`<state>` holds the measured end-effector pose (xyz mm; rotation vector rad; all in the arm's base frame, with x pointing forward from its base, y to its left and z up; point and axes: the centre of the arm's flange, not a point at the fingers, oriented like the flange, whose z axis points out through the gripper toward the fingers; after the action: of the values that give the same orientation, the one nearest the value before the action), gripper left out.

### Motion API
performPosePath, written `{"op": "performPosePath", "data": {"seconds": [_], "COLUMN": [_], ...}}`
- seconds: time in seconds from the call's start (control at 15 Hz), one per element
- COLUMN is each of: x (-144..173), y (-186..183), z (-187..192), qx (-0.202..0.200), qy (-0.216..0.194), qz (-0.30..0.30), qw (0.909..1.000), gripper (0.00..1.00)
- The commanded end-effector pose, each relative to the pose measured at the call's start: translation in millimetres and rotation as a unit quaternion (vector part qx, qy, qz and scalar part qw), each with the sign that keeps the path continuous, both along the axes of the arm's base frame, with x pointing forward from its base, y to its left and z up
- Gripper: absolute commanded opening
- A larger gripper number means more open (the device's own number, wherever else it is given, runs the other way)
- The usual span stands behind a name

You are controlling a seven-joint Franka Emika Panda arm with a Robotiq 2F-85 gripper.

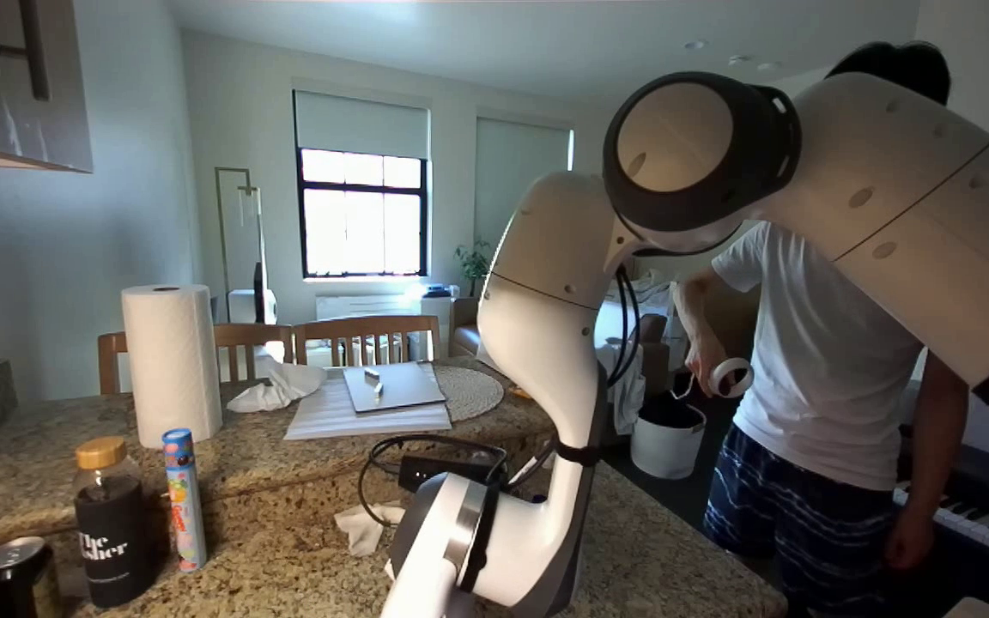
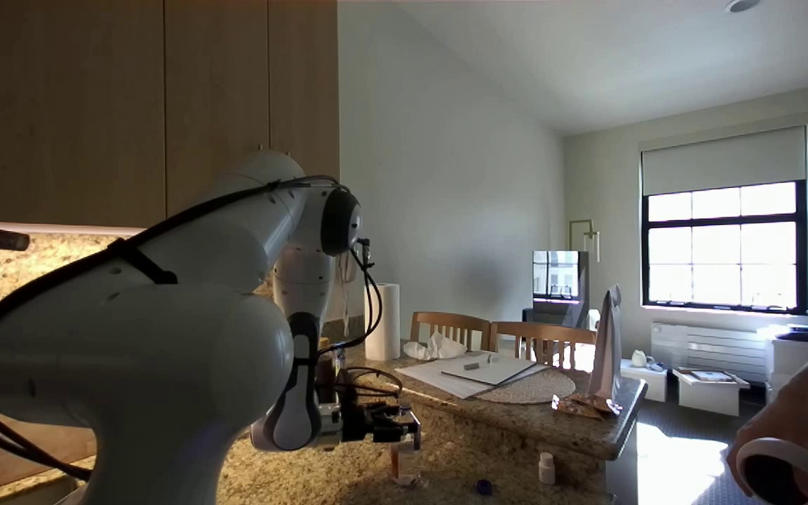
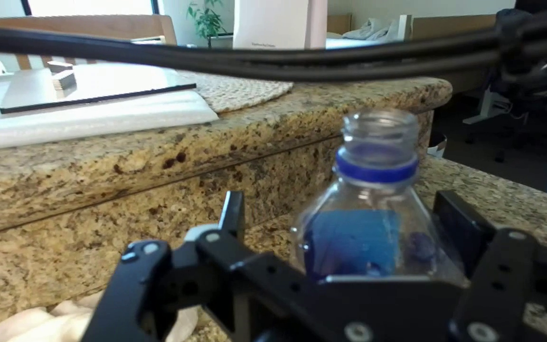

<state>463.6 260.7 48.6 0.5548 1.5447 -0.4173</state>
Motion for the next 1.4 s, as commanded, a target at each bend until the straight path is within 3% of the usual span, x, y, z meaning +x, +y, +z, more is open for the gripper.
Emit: {"op": "performPosePath", "data": {"seconds": [0.0,0.4,0.6,0.87,1.2,1.33], "x": [-9.5,-40.5,-48.1,-47.2,-82.2,-90.9], "y": [13.0,47.5,50.8,58.1,45.7,43.4], "z": [18.4,25.2,29.9,35.4,41.0,42.9], "qx": [-0.005,-0.029,-0.029,-0.037,-0.039,-0.028], "qy": [-0.037,-0.05,-0.037,-0.056,-0.067,-0.09], "qz": [0.057,0.133,0.142,0.152,0.177,0.186], "qw": [0.9977,0.9895,0.9887,0.9861,0.9811,0.978], "gripper": [1.0,1.0,1.0,1.0,1.0,1.0]}}
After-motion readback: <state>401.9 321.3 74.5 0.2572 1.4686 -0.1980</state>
